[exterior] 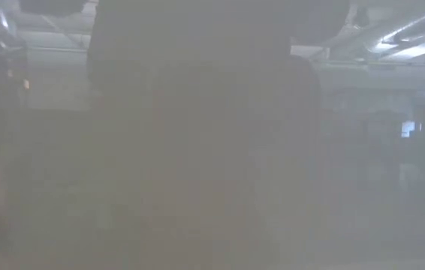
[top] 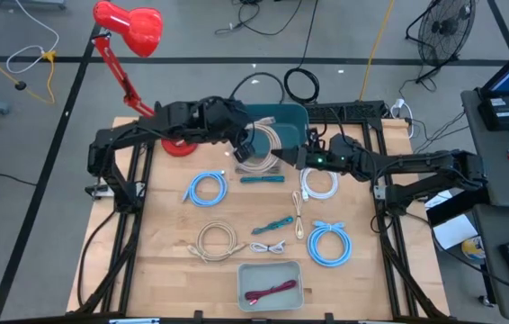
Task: Pick & Place USB Port
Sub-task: Put the top brown hdmi cable into the green bin
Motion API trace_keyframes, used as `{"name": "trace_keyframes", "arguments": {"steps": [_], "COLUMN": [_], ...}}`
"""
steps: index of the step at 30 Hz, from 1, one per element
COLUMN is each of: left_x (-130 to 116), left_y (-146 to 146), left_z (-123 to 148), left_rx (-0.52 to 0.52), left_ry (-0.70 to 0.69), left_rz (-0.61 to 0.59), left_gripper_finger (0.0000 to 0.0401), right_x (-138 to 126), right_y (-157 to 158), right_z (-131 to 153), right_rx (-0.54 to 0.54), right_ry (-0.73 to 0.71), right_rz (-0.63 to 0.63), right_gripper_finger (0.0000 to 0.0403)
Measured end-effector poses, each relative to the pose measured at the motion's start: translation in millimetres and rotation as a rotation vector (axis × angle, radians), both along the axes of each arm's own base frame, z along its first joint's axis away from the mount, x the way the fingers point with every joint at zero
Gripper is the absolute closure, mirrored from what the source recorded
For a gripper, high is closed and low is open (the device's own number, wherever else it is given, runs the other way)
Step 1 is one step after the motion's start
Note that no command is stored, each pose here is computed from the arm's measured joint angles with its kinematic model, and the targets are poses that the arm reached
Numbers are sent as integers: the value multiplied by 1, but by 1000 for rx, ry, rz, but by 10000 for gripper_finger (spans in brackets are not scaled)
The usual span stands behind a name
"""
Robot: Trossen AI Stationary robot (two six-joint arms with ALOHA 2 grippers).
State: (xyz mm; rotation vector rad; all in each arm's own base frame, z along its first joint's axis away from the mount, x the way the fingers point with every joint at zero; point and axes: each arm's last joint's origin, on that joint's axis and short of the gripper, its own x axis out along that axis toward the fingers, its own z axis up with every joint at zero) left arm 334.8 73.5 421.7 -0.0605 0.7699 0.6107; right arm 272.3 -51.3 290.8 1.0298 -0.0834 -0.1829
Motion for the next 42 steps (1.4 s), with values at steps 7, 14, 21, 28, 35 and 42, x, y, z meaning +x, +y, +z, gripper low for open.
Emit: {"name": "trace_keyframes", "arguments": {"steps": [7,14,21,28,35,42], "left_x": [-4,-8,-36,-50,-48,-46], "left_y": [7,9,22,15,-4,-20], "left_z": [3,1,10,26,29,30], "left_rx": [-2,42,67,47,14,9], "left_ry": [3,46,94,-6,-42,-45], "left_rz": [22,64,191,203,146,100], "left_gripper_finger": [320,333,334,334,334,334], "right_x": [-1,-2,-6,-15,-4,19], "right_y": [-8,-12,-25,-61,-95,-110], "right_z": [3,3,-5,-21,-48,-67], "right_rx": [-31,-38,-52,-77,57,107], "right_ry": [-34,-39,57,200,173,250], "right_rz": [-28,-37,-120,-257,-255,-236], "right_gripper_finger": [393,393,393,393,393,393]}}
